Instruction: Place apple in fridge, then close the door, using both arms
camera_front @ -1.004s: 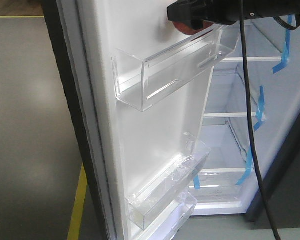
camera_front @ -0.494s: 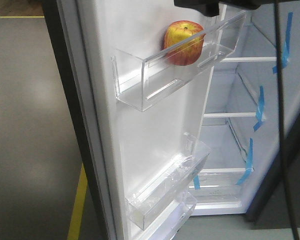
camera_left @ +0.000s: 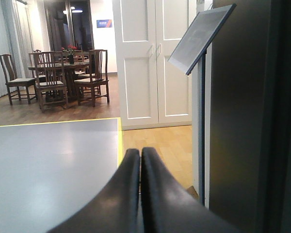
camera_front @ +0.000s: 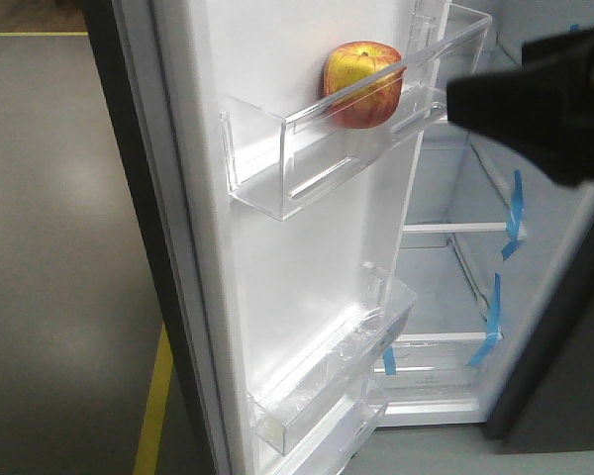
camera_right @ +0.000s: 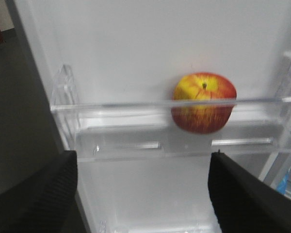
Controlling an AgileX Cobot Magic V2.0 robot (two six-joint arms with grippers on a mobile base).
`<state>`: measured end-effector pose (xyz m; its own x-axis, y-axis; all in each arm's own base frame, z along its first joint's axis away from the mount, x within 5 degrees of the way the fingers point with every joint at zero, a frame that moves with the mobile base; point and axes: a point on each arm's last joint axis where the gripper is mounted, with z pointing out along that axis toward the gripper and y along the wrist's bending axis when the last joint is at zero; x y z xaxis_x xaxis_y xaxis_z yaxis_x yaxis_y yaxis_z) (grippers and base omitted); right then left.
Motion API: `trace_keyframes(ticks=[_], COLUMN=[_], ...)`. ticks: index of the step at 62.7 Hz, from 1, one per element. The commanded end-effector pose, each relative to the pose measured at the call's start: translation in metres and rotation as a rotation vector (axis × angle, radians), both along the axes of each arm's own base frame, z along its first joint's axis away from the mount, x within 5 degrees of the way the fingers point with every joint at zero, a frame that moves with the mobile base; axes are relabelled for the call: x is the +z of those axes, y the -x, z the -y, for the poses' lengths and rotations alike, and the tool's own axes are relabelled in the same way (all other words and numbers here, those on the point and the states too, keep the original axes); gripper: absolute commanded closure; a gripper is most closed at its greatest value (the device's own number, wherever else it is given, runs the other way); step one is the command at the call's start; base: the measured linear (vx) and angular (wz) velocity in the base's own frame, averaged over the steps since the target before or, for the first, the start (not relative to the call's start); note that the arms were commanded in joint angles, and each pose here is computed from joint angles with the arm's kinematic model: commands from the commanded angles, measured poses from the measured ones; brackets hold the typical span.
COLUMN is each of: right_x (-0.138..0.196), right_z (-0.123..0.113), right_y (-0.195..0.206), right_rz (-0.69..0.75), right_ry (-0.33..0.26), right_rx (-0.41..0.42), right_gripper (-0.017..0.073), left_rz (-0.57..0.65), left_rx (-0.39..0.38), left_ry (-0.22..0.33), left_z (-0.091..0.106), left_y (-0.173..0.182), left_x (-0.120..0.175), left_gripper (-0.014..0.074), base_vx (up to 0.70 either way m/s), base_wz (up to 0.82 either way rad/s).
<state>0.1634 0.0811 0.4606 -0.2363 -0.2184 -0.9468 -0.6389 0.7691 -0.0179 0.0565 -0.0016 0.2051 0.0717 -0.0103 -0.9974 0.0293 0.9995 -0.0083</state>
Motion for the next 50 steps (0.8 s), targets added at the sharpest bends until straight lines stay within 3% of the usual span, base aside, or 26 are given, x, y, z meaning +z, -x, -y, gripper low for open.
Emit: trace_keyframes(ticks=[1,32,50], right_x=[-0.009,-0.118,-0.166], right_z=[0.008,0.027,0.031], right_y=[0.020,0.104,0.131], right_rz=[0.049,-0.080,-0.227], right_ry=[-0.047,-0.009,-0.028], right_rx=[-0.033,0.003,0.025], right_gripper=[0.0029,0.0055,0.0097], left_rz=[0.065,0.065,0.065], left_rx=[-0.010,-0.010,-0.010], left_ry=[0.012,0.012,0.012], left_z=[0.001,0.001,0.001], left_y=[0.001,0.001,0.001], left_x=[-0.002,-0.002,-0.002], left_gripper=[0.0600,0.0600,0.0600], base_vx=[0.00,0.00,0.00], base_wz=[0.00,0.00,0.00])
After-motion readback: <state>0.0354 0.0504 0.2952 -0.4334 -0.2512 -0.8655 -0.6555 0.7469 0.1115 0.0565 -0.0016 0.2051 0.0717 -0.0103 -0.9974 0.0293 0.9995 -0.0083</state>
